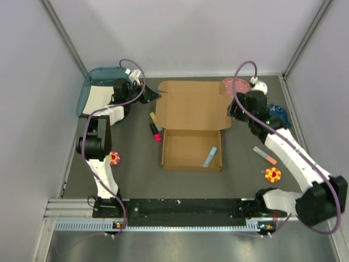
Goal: Fold the paper box
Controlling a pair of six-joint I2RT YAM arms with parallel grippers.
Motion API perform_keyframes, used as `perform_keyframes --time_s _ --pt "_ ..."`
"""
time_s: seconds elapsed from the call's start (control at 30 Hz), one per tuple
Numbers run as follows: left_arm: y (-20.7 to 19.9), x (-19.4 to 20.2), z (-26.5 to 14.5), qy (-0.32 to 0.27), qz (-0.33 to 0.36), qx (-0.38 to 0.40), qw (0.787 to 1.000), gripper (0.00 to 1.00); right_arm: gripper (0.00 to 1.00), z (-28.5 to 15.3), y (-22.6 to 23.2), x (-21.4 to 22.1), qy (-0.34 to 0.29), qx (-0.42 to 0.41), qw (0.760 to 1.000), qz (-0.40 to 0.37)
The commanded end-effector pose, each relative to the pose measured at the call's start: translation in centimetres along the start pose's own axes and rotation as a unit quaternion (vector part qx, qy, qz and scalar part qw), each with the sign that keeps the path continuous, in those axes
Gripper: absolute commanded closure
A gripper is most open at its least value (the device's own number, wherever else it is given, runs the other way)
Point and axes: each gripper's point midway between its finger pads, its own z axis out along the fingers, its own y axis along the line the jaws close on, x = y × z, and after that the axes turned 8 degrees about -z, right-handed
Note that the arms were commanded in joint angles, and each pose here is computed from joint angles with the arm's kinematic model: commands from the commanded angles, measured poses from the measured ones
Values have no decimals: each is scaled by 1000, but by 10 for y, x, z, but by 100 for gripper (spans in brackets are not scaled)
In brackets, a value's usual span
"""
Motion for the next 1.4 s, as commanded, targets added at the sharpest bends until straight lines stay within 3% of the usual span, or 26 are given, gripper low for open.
perform_keyframes --time_s 0.0,0.2,0.33,0.63,1.37 --pt "-50 -8 -8 -10 72 42 996 100 40 17 -13 -73 -64 14 997 -40" --pt "-63 2 -6 -7 114 34 993 100 37 47 -16 -94 -55 -92 994 -27" --pt "-64 3 -7 -16 116 30 993 100 38 65 -21 -64 -19 -132 991 -21" --pt "-59 -3 -15 -45 125 -6 991 100 39 51 -30 -18 -19 -130 991 -7" --pt "-68 5 -13 -41 132 0 990 100 43 99 -25 -21 14 -139 990 9"
